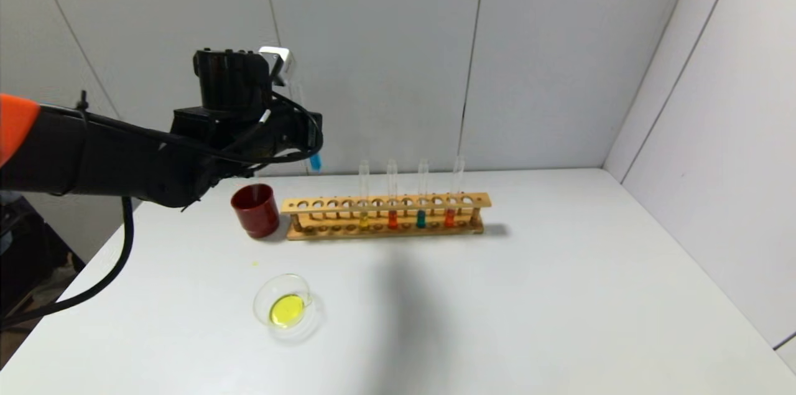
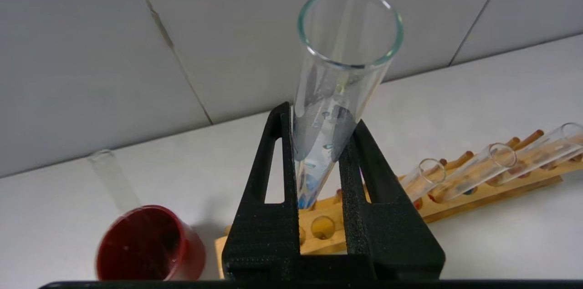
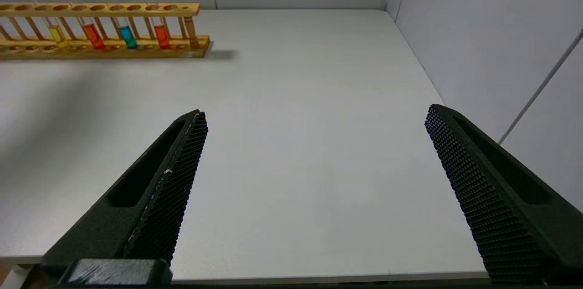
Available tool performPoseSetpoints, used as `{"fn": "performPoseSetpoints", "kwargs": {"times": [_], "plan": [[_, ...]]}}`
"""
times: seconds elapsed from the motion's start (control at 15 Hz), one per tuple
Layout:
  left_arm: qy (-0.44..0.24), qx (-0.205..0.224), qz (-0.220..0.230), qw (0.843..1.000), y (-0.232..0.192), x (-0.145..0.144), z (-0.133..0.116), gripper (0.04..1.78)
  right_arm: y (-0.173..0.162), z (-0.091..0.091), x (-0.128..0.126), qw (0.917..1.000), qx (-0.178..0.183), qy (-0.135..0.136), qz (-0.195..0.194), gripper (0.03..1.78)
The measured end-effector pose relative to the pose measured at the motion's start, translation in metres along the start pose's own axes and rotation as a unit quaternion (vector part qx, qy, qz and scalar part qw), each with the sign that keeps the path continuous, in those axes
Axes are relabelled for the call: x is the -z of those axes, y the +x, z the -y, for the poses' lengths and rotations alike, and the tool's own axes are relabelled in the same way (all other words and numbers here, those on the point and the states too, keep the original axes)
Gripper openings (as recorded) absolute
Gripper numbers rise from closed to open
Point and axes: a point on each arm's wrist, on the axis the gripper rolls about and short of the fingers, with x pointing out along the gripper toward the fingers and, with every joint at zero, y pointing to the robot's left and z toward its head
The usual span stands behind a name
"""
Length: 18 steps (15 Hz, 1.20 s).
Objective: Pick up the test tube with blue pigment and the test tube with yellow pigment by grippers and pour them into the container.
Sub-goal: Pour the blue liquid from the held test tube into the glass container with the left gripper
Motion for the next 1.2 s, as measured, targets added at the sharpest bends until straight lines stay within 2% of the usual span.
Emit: {"fn": "performPoseSetpoints", "kwargs": {"times": [0.2,0.4,0.6,0.8,1.0,1.07,1.2], "plan": [[0.015,-0.002,0.01,1.0,-0.024,-0.009,-0.007,0.31,0.0,0.0,0.0,1.0,0.0,0.0,0.0,1.75],[0.027,-0.003,-0.004,1.0,-0.052,-0.003,-0.025,0.31,0.0,0.0,0.0,1.0,0.0,0.0,0.0,1.75],[0.062,-0.006,-0.032,0.998,-0.083,0.018,-0.066,0.31,0.0,0.0,0.0,1.0,0.0,0.0,0.0,1.75],[0.117,0.018,-0.016,0.993,-0.111,0.031,-0.101,0.31,0.0,0.0,0.0,1.0,0.0,0.0,0.0,1.75],[0.2,0.084,0.012,0.976,-0.12,0.035,-0.118,0.31,0.0,0.0,0.0,1.0,0.0,0.0,0.0,1.75],[0.237,0.108,0.022,0.965,-0.119,0.037,-0.121,0.31,0.0,0.0,0.0,1.0,-0.001,0.0,0.0,1.75],[0.3,0.13,0.032,0.945,-0.112,0.038,-0.126,0.31,0.0,0.0,0.0,1.0,0.0,0.0,0.0,1.75]]}}
